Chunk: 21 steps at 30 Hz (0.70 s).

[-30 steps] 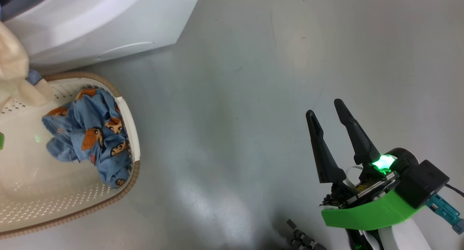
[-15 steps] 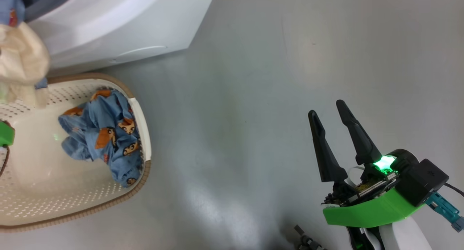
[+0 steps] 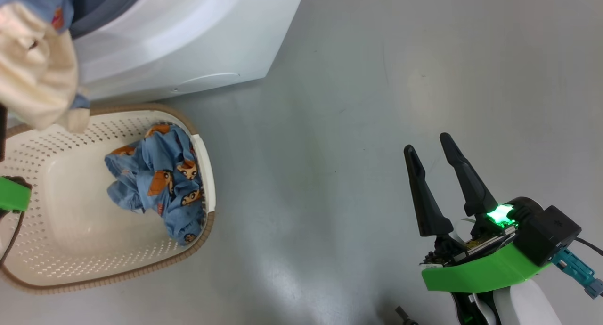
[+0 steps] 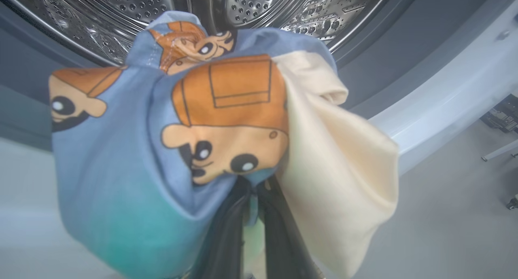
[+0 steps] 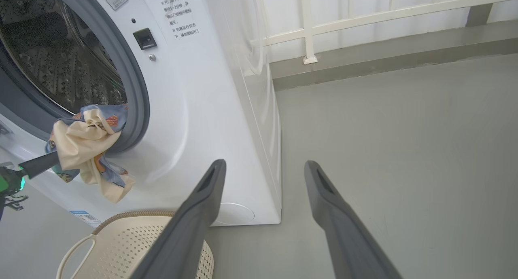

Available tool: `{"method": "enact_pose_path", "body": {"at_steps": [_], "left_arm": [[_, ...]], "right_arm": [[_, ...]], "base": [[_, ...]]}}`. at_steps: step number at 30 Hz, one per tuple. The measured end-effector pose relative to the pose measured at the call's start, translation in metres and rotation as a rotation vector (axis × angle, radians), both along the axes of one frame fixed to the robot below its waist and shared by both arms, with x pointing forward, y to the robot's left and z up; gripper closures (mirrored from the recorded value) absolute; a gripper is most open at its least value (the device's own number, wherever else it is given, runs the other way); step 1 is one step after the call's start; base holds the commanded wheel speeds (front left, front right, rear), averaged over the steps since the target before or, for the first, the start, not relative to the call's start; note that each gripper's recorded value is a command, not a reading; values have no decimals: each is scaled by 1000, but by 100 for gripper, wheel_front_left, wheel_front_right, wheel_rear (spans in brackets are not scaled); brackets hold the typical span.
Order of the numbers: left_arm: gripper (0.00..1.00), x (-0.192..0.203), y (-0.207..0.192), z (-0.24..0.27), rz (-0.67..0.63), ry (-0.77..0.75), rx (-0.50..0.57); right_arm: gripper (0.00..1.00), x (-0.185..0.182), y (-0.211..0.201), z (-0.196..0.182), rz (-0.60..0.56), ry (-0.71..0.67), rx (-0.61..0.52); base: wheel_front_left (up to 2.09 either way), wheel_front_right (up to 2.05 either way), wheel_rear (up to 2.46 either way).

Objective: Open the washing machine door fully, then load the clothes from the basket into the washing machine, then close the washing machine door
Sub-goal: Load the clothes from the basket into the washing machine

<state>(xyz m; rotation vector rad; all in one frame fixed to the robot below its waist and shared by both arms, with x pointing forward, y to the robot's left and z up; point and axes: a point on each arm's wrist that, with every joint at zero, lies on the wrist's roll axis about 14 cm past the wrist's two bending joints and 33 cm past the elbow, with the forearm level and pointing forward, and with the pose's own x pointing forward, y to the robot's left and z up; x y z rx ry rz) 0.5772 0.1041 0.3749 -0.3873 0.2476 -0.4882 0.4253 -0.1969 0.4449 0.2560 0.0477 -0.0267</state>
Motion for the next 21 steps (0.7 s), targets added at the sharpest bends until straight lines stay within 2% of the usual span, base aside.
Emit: {"method": "enact_pose_path", "body": {"at_steps": [3,7,13,21], "left_arm": [[100,1,-2,15,-13,-37,-14],[100,9,-3,23,-34,-60,19],[100,48,-20,40,-52,-87,76],[100,101,-37,55,-32,-99,102]], "right_arm": [[0,0,1,1,3,-3,2],[0,-1,1,1,-1,-1,8],[0,-5,-5,3,-18,1,3],[0,-14,-16,5,-58,11,-12]], "base": [[0,0,0],[0,0,0],[0,0,0],[0,0,0]]}}
